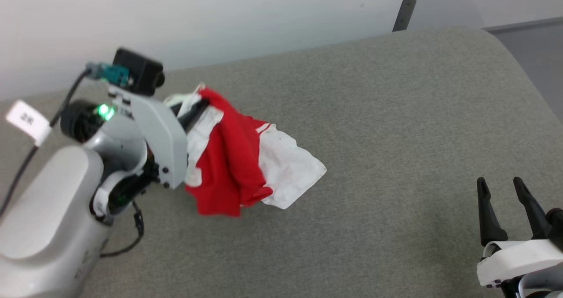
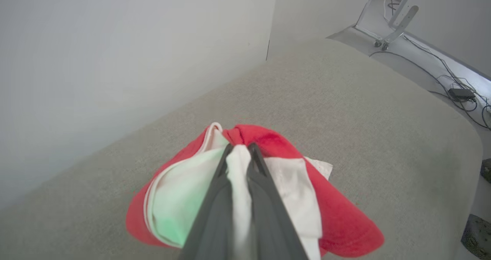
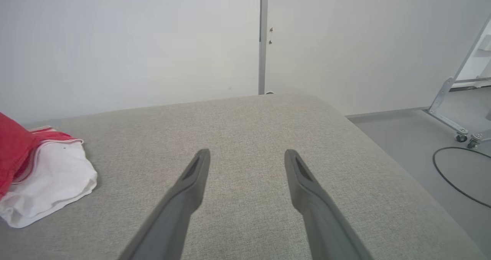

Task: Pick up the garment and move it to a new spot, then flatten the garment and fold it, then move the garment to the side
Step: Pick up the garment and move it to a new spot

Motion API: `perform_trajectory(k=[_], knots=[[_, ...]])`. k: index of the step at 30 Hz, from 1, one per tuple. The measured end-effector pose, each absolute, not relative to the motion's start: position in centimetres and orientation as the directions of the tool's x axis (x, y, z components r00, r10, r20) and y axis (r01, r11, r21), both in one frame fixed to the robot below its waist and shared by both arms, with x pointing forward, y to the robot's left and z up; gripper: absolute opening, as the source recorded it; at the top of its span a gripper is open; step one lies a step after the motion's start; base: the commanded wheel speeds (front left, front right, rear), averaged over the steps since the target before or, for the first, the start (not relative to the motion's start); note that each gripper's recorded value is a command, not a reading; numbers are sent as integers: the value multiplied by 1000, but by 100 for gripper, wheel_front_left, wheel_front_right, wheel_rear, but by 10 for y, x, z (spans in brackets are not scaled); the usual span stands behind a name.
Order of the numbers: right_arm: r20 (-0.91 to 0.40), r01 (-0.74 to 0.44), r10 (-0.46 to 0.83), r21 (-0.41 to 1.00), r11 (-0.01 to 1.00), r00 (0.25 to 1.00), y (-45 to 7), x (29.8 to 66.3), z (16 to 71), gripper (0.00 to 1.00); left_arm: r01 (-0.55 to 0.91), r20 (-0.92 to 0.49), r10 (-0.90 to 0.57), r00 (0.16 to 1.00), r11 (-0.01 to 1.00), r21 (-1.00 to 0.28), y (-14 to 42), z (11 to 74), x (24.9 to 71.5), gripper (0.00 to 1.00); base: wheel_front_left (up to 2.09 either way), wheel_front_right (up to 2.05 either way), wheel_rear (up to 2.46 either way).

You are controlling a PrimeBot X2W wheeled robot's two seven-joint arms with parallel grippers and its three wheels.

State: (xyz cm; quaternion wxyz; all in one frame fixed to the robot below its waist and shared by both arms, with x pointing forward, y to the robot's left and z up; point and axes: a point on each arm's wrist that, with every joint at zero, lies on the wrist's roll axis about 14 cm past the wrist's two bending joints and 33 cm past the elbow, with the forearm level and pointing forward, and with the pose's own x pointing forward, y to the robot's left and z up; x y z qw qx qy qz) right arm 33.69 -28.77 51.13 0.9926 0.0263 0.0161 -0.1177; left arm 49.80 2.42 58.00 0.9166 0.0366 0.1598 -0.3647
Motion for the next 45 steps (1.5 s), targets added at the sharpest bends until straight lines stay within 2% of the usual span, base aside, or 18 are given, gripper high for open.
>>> perform_trajectory(k=[9, 21, 23, 25, 28, 30, 31, 38, 45], knots=[[-54, 202, -199, 47, 978, 978, -279, 349, 505, 100, 605, -512, -557, 654, 791, -88, 63, 503, 491, 0, 0, 0, 0], [-47, 163, -161, 40, 986, 986, -270, 352, 510, 100, 526, -658, -472, 587, 840, -134, 91, 440, 466, 0, 0, 0, 0], [-43, 155, -153, 40, 987, 987, -268, 352, 511, 100, 517, -685, -452, 572, 846, -127, 97, 430, 460, 15, 0, 0, 0], [-41, 147, -146, 38, 988, 988, -267, 352, 513, 100, 509, -704, -440, 558, 851, -128, 100, 424, 455, 23, 0, 0, 0], [-31, 138, -137, 34, 990, 990, -266, 351, 517, 100, 504, -707, -436, 557, 854, -129, 101, 422, 450, 52, 0, 0, 0], [-25, 131, -130, 31, 991, 991, -265, 350, 520, 100, 505, -699, -436, 567, 854, -123, 101, 425, 449, 94, 0, 0, 0], [-22, 127, -126, 29, 991, 992, -265, 350, 521, 100, 504, -691, -437, 575, 855, -122, 101, 428, 449, 100, 0, 0, 0], [1, 91, -91, 28, 995, 996, -255, 344, 530, 100, 489, -624, -440, 646, 866, -105, 110, 453, 447, 100, 0, 0, 0], [36, 43, -43, 28, 999, 998, -242, 341, 540, 100, 450, -438, -448, 779, 887, -106, 126, 499, 449, 100, 0, 0, 0]])
